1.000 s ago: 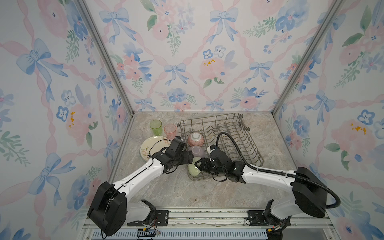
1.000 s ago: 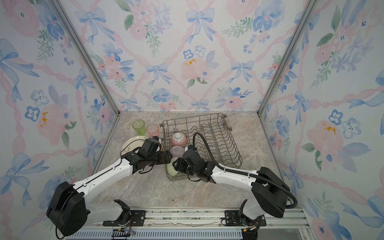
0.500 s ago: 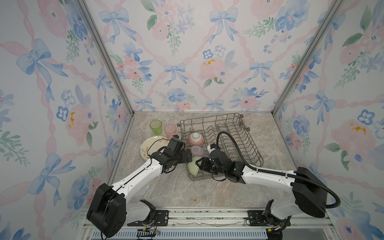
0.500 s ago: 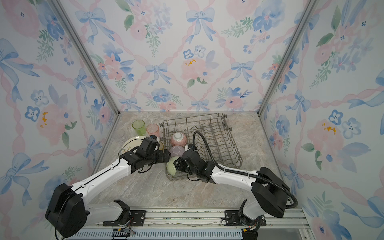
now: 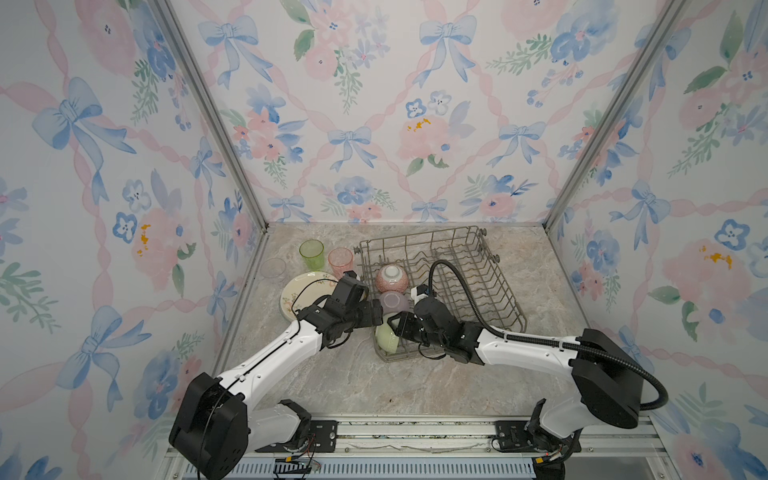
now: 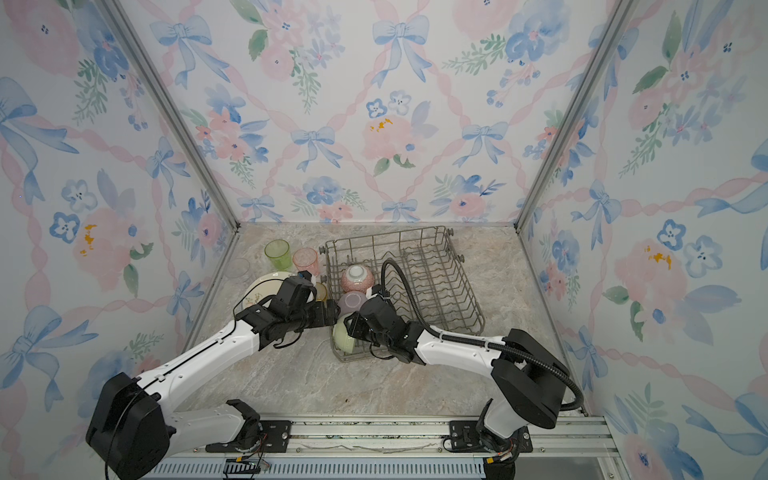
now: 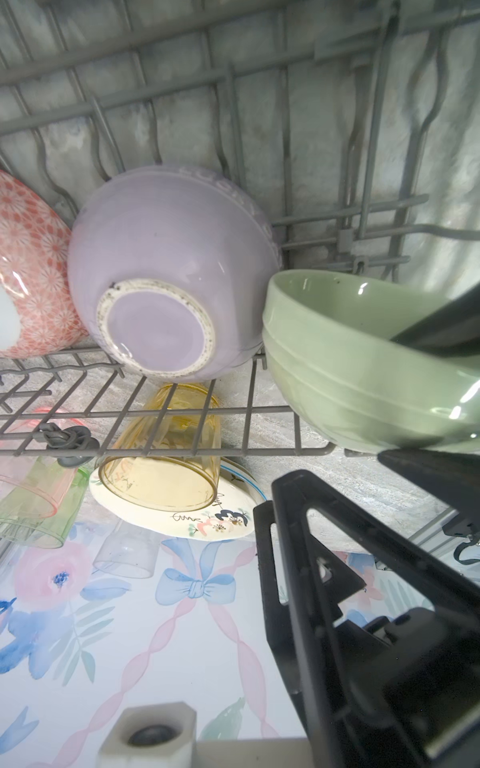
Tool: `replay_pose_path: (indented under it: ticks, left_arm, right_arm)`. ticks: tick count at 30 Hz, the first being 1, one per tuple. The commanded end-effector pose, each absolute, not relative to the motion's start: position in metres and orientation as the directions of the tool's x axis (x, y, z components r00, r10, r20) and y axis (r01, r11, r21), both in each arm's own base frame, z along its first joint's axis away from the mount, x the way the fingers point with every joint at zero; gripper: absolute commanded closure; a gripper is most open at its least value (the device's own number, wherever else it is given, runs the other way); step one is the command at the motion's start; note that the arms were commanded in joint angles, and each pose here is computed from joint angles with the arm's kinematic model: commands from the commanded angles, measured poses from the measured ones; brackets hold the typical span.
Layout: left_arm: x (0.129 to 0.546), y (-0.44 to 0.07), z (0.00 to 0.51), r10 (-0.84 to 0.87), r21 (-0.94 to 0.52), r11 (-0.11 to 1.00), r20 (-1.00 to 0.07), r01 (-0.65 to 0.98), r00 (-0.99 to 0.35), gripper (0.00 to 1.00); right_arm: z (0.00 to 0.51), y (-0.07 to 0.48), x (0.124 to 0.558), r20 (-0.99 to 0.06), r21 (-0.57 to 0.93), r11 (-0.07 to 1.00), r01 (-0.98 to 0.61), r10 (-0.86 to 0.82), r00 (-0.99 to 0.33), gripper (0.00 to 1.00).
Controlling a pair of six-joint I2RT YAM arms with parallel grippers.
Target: Unload the mixed dishes from the dish rack
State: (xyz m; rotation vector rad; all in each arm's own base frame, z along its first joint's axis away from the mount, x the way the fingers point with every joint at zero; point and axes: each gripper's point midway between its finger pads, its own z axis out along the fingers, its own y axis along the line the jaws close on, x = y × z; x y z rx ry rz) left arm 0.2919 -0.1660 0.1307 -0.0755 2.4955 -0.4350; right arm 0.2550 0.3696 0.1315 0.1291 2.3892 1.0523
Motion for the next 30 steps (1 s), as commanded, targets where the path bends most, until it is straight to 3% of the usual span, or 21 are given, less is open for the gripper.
replay_pose_path:
  ticks: [1, 19, 22, 25, 30]
  left_arm:
    - [0.291, -0.162, 0.131, -0.163, -0.328, 0.944, -0.558, 0.036, -0.814, 0.02]
    - [0.292, -0.162, 0.136, -0.159, -0.330, 0.943, -0.571, 0.048, -0.806, 0.02]
    - [0.292, -0.161, 0.136, -0.156, -0.325, 0.944, -0.573, 0.048, -0.804, 0.02]
    - [0.292, -0.160, 0.136, -0.159, -0.321, 0.946, -0.576, 0.043, -0.802, 0.02]
    - [0.294, -0.157, 0.136, -0.165, -0.318, 0.947, -0.577, 0.034, -0.800, 0.02]
  right_arm:
    - [0.127, 0.380, 0.254, -0.411, 0.723, 0.680, -0.119, 0.286, -0.866, 0.62]
    - [0.117, 0.382, 0.255, -0.409, 0.695, 0.711, -0.108, 0.268, -0.873, 0.79]
    - [0.123, 0.380, 0.257, -0.439, 0.671, 0.730, -0.131, 0.248, -0.864, 0.92]
    - [0.131, 0.377, 0.259, -0.468, 0.649, 0.746, -0.151, 0.236, -0.851, 0.99]
    - [0.150, 0.373, 0.263, -0.523, 0.621, 0.759, -0.193, 0.218, -0.824, 1.00]
